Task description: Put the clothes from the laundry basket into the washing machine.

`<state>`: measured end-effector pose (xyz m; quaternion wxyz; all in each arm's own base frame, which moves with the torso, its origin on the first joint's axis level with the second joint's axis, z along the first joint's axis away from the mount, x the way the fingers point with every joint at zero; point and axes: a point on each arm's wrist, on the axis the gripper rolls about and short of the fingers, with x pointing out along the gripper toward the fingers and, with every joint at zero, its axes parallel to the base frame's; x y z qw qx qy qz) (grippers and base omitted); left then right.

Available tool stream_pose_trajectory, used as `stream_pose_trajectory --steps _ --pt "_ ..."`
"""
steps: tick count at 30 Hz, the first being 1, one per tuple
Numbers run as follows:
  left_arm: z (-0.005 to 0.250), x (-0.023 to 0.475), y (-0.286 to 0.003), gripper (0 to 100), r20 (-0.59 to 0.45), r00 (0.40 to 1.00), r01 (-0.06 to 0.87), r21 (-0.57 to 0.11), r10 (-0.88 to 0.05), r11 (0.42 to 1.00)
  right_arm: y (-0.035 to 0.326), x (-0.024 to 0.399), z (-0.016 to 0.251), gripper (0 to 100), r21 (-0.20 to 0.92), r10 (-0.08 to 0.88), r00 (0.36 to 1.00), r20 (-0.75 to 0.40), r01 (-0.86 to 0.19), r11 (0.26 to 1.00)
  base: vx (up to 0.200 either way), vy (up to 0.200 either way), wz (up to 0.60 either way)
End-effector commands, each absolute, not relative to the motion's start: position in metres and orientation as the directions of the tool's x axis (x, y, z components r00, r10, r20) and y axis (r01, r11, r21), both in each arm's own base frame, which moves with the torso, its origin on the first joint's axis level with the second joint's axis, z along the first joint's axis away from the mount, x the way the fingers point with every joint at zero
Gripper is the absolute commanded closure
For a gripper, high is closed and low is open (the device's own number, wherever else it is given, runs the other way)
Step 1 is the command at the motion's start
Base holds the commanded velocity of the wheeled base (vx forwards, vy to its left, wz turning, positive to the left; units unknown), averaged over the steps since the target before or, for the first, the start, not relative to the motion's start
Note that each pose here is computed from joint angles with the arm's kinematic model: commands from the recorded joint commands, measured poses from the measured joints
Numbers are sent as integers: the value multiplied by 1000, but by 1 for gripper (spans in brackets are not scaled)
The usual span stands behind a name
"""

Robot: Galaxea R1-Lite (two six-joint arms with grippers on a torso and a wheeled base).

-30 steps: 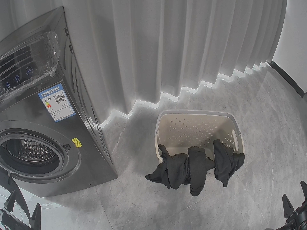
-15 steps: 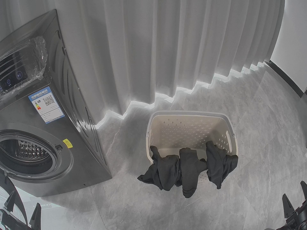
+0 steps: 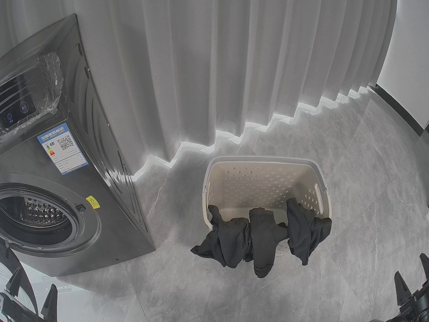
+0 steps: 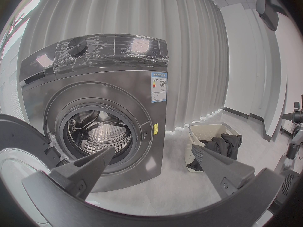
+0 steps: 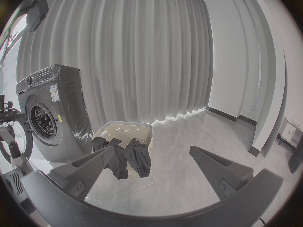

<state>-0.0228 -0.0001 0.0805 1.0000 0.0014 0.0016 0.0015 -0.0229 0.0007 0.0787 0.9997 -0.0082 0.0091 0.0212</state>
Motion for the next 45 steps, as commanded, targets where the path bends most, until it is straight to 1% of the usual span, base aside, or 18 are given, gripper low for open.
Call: stream_pose_trajectory --steps 1,14,18,19,20,22,23,24,25,27,28,29,30,31,33,38,42,45 --pt "75 -23 0 0 -5 1000 -3 3 3 1000 1 -23 75 0 -16 43 999 -23 -43 999 0 -200 0" --pt "75 -23 0 0 -3 1000 -3 3 3 1000 1 -23 75 0 -25 43 999 -23 -44 999 0 -15 0" --pt "75 -23 0 0 -3 1000 -3 3 3 1000 1 -22 75 0 -35 44 999 -14 -45 998 200 0 0" --pt "75 -23 0 0 -3 1000 -3 3 3 1000 1 -22 77 0 -39 46 999 8 -46 998 200 0 0" --pt "75 -23 0 0 -3 1000 -3 3 3 1000 1 -24 84 0 -48 49 998 51 -47 998 200 0 0" --pt "75 -23 0 0 -3 1000 -3 3 3 1000 1 -33 117 0 -53 54 983 177 -45 998 0 0 0" --pt "75 -23 0 0 -3 1000 -2 3 2 1000 1 -37 129 0 -52 57 978 201 -47 998 0 0 0" --pt "75 -23 0 0 -3 1000 -2 3 2 1000 1 -37 129 0 -52 57 978 201 -47 998 0 0 0" --pt "75 -23 0 0 -5 1000 -2 5 2 1000 1 -30 137 0 -37 89 990 105 -85 996 0 0 0" --pt "75 -23 0 0 -5 1000 -3 5 3 1000 2 -17 132 0 53 192 980 -50 -189 980 0 0 0" --pt "75 -23 0 0 -3 1000 -3 3 3 1000 3 -12 129 0 115 237 966 -103 -225 968 0 0 0" --pt "75 -23 0 0 -3 1000 -3 3 3 1000 3 -11 128 0 126 244 963 -112 -230 965 0 0 0" --pt "75 -23 0 0 -5 1000 -3 3 3 1000 5 -2 124 0 234 312 929 -198 -264 936 0 -200 0" --pt "75 -23 0 0 -5 1000 -3 3 3 1000 5 -1 124 0 241 314 927 -204 -263 934 0 -200 0" --pt "75 -23 0 0 -5 1000 -3 3 3 1000 8 17 127 0 298 382 870 -311 -292 909 0 -200 0" --pt "75 -23 0 0 -5 1000 -3 3 3 1000 14 52 137 0 307 389 843 -371 -284 908 0 -200 0" --pt "75 -23 0 0 -3 1000 -3 3 3 1000 18 73 137 0 305 393 823 -410 -282 910 0 0 0" --pt "75 -23 0 0 -5 1000 -3 2 3 1000 26 102 135 0 301 412 780 -472 -296 906 0 0 0"
